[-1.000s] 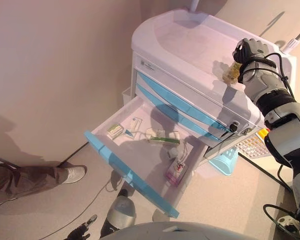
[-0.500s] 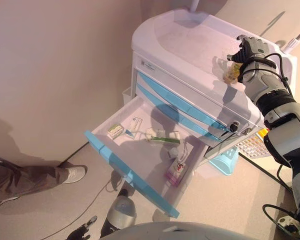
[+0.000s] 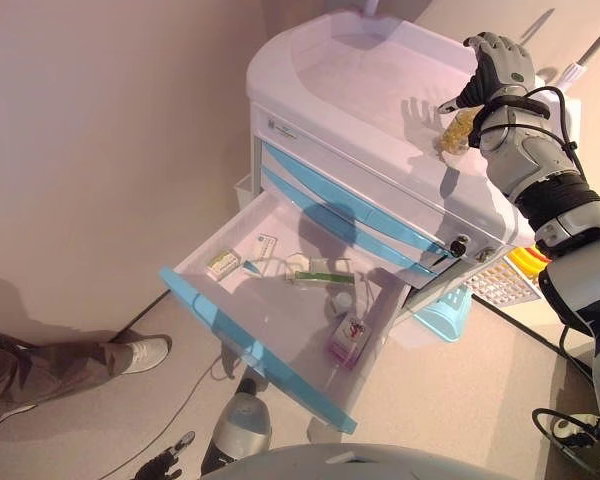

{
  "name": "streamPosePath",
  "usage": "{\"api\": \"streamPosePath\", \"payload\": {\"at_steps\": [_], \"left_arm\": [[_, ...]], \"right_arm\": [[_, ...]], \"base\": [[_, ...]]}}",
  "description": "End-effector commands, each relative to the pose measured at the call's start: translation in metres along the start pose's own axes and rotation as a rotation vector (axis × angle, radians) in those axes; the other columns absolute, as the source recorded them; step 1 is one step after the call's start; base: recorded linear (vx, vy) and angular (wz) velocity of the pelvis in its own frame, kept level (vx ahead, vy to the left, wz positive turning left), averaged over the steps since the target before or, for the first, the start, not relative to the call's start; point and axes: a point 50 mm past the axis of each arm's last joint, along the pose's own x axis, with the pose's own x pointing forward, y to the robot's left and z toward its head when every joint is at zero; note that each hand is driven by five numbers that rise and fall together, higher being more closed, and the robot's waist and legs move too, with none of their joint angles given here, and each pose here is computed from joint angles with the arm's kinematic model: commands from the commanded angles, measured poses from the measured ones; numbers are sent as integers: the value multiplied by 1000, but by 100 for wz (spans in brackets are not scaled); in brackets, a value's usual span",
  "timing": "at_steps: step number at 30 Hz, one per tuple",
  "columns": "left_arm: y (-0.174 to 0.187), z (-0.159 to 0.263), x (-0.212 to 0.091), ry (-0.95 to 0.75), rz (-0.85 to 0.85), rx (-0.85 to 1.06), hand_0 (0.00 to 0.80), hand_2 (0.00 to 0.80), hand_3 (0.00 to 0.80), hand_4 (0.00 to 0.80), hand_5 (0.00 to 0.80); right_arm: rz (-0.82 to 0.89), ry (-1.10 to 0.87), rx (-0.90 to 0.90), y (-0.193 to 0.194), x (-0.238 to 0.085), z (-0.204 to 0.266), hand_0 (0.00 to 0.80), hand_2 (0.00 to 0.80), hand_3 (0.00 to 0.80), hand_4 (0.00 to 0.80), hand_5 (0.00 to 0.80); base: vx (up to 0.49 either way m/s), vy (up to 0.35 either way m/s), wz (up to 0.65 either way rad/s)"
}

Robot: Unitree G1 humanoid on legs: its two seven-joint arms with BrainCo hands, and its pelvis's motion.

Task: Open the drawer and pick up the medicine

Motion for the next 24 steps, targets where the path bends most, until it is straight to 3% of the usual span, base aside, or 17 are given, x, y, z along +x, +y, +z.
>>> {"api": "streamPosePath", "payload": {"at_steps": [1, 17, 22, 24], "left_arm": [[16, -15, -7, 63, 29, 57, 0, 0, 0, 0, 0], [14, -15, -6, 48, 41, 49, 0, 0, 0, 0, 0], [14, -8, -5, 12, 42, 119, 0, 0, 0, 0, 0], [14, -2, -5, -21, 38, 171, 0, 0, 0, 0, 0]], "right_arm": [[-189, -37, -74, -65, 13, 8, 0, 0, 0, 0, 0], [-393, -143, 30, -142, 10, 32, 0, 0, 0, 0, 0], [-486, -271, 122, -166, 0, 47, 0, 0, 0, 0, 0], [-517, -406, 167, -176, -12, 66, 0, 0, 0, 0, 0]], "base": [[-15, 4, -8], [-26, -10, -6], [-47, -25, -3], [-58, -10, -15]]}}
